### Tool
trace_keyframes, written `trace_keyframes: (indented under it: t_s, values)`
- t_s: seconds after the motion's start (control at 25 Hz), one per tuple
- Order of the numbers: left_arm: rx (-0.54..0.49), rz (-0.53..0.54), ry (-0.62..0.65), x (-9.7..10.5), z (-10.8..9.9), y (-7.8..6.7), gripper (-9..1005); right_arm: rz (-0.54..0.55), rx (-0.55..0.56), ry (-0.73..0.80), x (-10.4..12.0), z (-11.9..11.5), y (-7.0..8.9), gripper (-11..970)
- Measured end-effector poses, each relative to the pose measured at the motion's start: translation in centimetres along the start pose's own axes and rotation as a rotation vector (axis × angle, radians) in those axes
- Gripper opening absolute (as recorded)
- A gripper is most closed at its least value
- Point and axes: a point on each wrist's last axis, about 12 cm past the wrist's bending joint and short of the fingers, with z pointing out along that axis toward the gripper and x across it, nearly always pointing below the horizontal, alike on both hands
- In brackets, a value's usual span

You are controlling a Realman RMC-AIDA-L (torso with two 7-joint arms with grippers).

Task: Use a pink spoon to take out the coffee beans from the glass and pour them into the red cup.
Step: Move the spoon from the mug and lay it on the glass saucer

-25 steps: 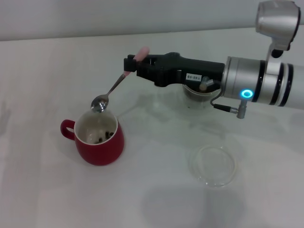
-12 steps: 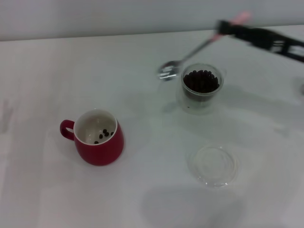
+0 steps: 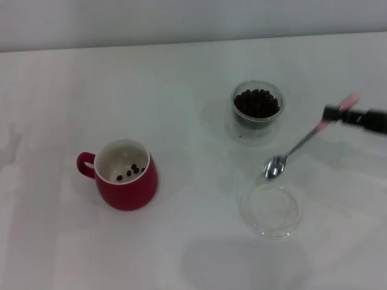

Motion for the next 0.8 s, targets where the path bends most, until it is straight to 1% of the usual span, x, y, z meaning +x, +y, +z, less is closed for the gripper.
trace_keyframes:
  t_s: [0.12,0.24,0.52,0.8]
  values:
    - [0.009,-0.002,-0.003,-0.1,0.4,-0.3,864,-0.013,0.049,0.079,0.4,0.8,-0.6,142]
    - [0.01,-0.002,-0.003,-0.1,0.4,-0.3,864,-0.032,0.075,0.138,0.4,1.2,-1.0,142]
    - [0.003,0.0,0.001,0.0,0.2,-0.1,864,-0.044,0.133,0.16,0.3,1.0,-1.7,142]
    - [0.007,0.0,-0.002,-0.1,0.3,-0.2,864,-0.036,0.111,0.198,1.2,1.7,-1.4,142]
